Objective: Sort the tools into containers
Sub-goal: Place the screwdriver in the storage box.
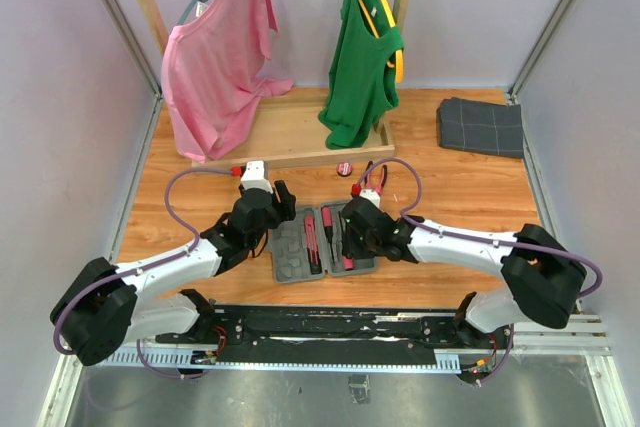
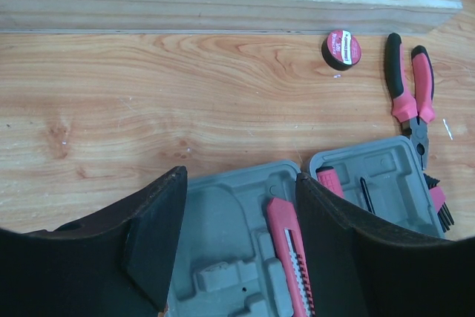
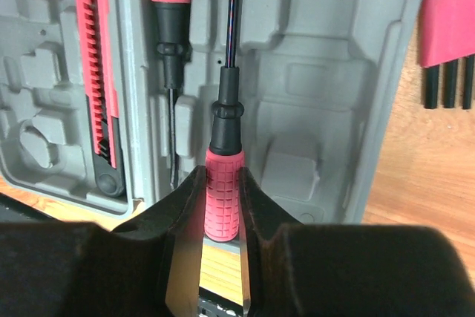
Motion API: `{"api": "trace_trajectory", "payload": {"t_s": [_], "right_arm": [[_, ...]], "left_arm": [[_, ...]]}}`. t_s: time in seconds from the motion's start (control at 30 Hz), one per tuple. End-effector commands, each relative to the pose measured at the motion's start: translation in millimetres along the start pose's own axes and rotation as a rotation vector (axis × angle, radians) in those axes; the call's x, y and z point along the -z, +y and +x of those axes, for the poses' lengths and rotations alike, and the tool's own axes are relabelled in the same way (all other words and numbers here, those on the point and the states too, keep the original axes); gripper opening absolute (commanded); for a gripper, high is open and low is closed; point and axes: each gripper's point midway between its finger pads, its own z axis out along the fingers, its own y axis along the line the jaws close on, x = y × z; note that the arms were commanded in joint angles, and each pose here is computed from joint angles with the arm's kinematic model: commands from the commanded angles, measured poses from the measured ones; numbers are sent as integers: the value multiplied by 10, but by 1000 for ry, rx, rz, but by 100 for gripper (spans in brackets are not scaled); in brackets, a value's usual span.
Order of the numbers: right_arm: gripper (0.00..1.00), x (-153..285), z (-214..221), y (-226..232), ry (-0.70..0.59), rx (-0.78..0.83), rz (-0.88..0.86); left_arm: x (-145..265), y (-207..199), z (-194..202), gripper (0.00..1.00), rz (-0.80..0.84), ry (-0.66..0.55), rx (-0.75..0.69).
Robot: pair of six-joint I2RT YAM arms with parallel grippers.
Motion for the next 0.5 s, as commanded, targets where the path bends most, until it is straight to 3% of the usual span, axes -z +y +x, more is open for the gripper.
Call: {"api": "trace_trajectory", "payload": {"t_s": [0.0,0.47], "right_arm": [[20,-55,-18,36,9,-44,-31],[19,-105,53,77,43,-52,-49]], "left_arm": [[-34,-58,-150,64,3,-34,8],[-42,-55,-138,64,0,-29,5]]}}
